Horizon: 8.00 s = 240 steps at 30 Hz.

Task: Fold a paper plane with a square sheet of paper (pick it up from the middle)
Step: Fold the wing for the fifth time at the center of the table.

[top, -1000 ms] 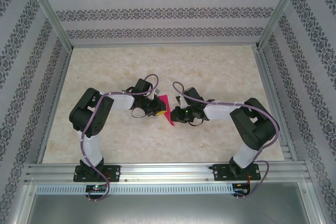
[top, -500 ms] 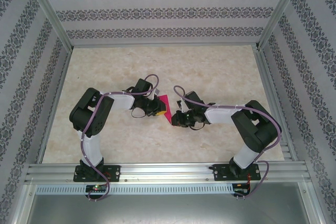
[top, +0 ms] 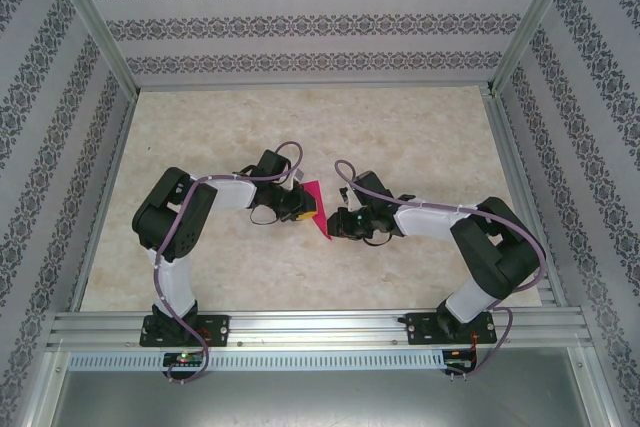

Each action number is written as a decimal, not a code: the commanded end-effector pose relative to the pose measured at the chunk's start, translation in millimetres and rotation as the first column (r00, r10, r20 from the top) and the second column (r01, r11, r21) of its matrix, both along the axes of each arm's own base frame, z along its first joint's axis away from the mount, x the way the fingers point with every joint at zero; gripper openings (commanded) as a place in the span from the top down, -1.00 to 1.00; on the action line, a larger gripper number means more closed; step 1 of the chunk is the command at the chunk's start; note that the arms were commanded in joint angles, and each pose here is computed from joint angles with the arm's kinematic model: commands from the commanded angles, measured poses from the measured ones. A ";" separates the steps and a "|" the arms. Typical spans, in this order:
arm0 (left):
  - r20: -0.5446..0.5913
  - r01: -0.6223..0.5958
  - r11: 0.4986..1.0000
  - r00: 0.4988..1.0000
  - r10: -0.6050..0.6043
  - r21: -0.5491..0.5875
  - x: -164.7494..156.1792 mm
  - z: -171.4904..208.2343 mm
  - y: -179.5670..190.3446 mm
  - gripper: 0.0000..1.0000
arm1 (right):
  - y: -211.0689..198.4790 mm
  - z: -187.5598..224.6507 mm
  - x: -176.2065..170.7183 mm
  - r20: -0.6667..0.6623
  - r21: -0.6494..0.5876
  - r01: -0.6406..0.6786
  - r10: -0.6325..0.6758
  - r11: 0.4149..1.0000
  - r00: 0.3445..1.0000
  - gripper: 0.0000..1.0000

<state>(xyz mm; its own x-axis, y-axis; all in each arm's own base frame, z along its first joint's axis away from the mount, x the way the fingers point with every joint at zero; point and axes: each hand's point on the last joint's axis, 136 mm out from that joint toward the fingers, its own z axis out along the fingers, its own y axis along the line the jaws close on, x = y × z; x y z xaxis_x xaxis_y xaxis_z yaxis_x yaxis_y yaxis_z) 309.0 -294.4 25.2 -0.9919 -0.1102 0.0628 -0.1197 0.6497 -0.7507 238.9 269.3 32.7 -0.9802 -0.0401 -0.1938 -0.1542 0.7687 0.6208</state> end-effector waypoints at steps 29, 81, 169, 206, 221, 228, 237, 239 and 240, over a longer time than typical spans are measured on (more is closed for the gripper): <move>-0.017 0.011 0.999 1.000 -0.011 0.048 -7.8 -10.7 4.5 0.62 | 18.6 -10.1 -8.0 -0.023 0.016 -0.071 0.071 0.997 0.997 0.87; -0.022 0.004 0.998 1.000 -0.003 0.060 -9.3 -15.0 7.1 0.62 | 23.6 -21.4 -27.2 -0.068 -0.005 -0.103 0.103 0.995 0.992 0.82; 0.003 0.014 0.998 1.000 -0.015 0.057 -9.4 -10.7 9.1 0.63 | 28.8 -31.2 -33.1 -0.052 -0.015 -0.055 0.054 0.998 0.997 0.76; 0.047 0.067 0.995 0.996 -0.071 0.072 7.2 -9.5 5.0 0.63 | 33.4 22.0 10.5 0.107 0.039 -0.007 0.003 0.999 0.994 0.62; 0.052 0.075 0.995 0.996 -0.079 0.063 8.0 -7.4 2.7 0.63 | 44.9 -16.2 2.9 0.007 0.002 -0.045 0.045 0.999 0.999 0.75; 0.083 0.086 0.995 0.993 -0.089 0.041 12.5 5.3 -1.0 0.63 | 31.9 -38.2 -13.5 -0.039 -0.058 -0.069 0.067 0.996 0.997 0.77; 0.231 0.132 0.990 0.963 -0.139 0.048 25.0 37.1 -1.4 0.61 | 0.5 -53.3 -43.1 -0.096 -0.137 -0.157 0.145 0.978 0.985 0.77; 0.253 0.149 0.988 0.955 -0.154 0.041 22.9 38.7 -1.5 0.61 | -7.2 -52.4 -46.0 -0.100 -0.137 -0.164 0.151 0.977 0.983 0.77; 0.265 0.159 0.986 0.950 -0.164 0.040 21.5 39.7 -1.4 0.60 | -10.8 -51.7 -47.6 -0.101 -0.137 -0.167 0.154 0.976 0.983 0.77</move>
<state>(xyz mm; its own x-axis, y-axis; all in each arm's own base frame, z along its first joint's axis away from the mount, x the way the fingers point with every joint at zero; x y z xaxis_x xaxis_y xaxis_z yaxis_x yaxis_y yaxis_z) 326.2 -298.2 47.5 -0.9933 0.0167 -0.1140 0.0955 0.6734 -0.7331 229.8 297.2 12.3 -0.9597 -0.1546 -0.2345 -0.2678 0.7556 0.5978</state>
